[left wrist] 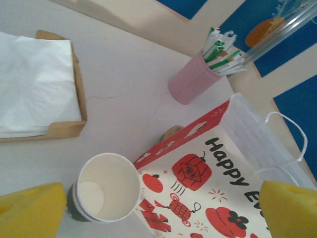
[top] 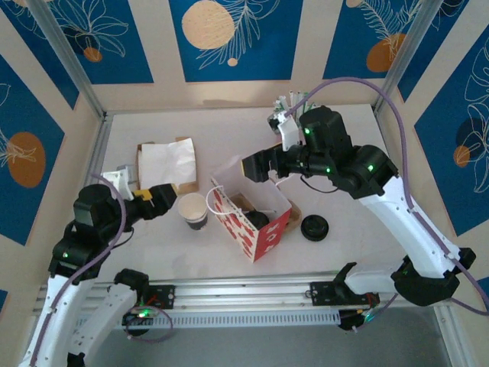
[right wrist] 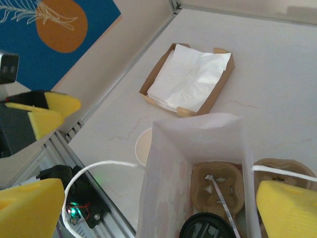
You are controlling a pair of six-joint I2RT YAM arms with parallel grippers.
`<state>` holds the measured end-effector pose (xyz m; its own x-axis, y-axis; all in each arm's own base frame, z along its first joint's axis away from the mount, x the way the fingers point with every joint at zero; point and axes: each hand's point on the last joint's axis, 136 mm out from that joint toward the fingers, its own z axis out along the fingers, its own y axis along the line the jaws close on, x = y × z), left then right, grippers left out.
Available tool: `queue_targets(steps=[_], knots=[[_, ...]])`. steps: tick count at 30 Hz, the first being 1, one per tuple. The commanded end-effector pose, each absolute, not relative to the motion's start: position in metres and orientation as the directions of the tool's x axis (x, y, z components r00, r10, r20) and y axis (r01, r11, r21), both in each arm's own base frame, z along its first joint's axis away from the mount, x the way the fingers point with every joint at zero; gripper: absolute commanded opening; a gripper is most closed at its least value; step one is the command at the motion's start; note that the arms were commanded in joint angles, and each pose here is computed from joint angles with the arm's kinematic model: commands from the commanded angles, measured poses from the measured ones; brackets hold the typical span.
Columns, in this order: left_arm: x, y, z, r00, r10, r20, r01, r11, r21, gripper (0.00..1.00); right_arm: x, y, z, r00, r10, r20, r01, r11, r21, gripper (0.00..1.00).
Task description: Pack the takeout coffee
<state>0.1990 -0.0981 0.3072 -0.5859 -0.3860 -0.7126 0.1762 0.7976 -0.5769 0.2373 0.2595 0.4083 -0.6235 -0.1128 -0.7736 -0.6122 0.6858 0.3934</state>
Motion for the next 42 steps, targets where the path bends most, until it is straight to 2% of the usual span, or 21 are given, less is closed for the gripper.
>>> queue_targets(steps=[1, 10, 17, 21, 25, 30, 36, 42], knots=[[0.195, -0.08, 0.303, -0.582, -0.399, -0.708, 0.08, 0.839, -0.538, 1.0, 0.254, 0.268, 0.414, -0.652, -0.086, -0.753, -0.591, 0.679, 0.434, 0.99], [0.227, -0.064, 0.291, -0.593, -0.361, -0.72, -0.038, 0.905, -0.423, 1.0, 0.339, 0.29, 0.379, -0.78, -0.039, -0.625, -0.413, 0.782, 0.467, 0.99], [0.278, -0.066, 0.265, -0.645, -0.29, -0.707, -0.088, 0.947, -0.308, 1.0, 0.402, 0.311, 0.353, -0.863, 0.02, -0.504, -0.344, 0.708, 0.617, 0.99], [0.31, -0.072, 0.244, -0.692, -0.246, -0.679, -0.095, 0.963, -0.252, 0.99, 0.422, 0.33, 0.341, -0.87, -0.001, -0.493, -0.376, 0.648, 0.662, 0.99], [0.343, -0.069, 0.225, -0.738, -0.206, -0.643, -0.123, 0.977, -0.172, 0.96, 0.443, 0.341, 0.319, -0.863, -0.022, -0.505, -0.386, 0.674, 0.63, 0.99], [0.379, -0.062, 0.203, -0.782, -0.187, -0.594, -0.14, 0.982, -0.124, 0.87, 0.456, 0.352, 0.285, -0.854, -0.064, -0.516, -0.397, 0.721, 0.568, 0.99], [0.421, -0.053, 0.168, -0.843, -0.162, -0.513, -0.151, 0.986, -0.064, 0.67, 0.457, 0.357, 0.255, -0.833, -0.138, -0.535, -0.428, 0.774, 0.467, 0.99], [0.459, -0.045, 0.126, -0.901, -0.154, -0.405, -0.161, 0.987, -0.017, 0.53, 0.459, 0.353, 0.236, -0.834, -0.173, -0.524, -0.432, 0.795, 0.425, 0.99]])
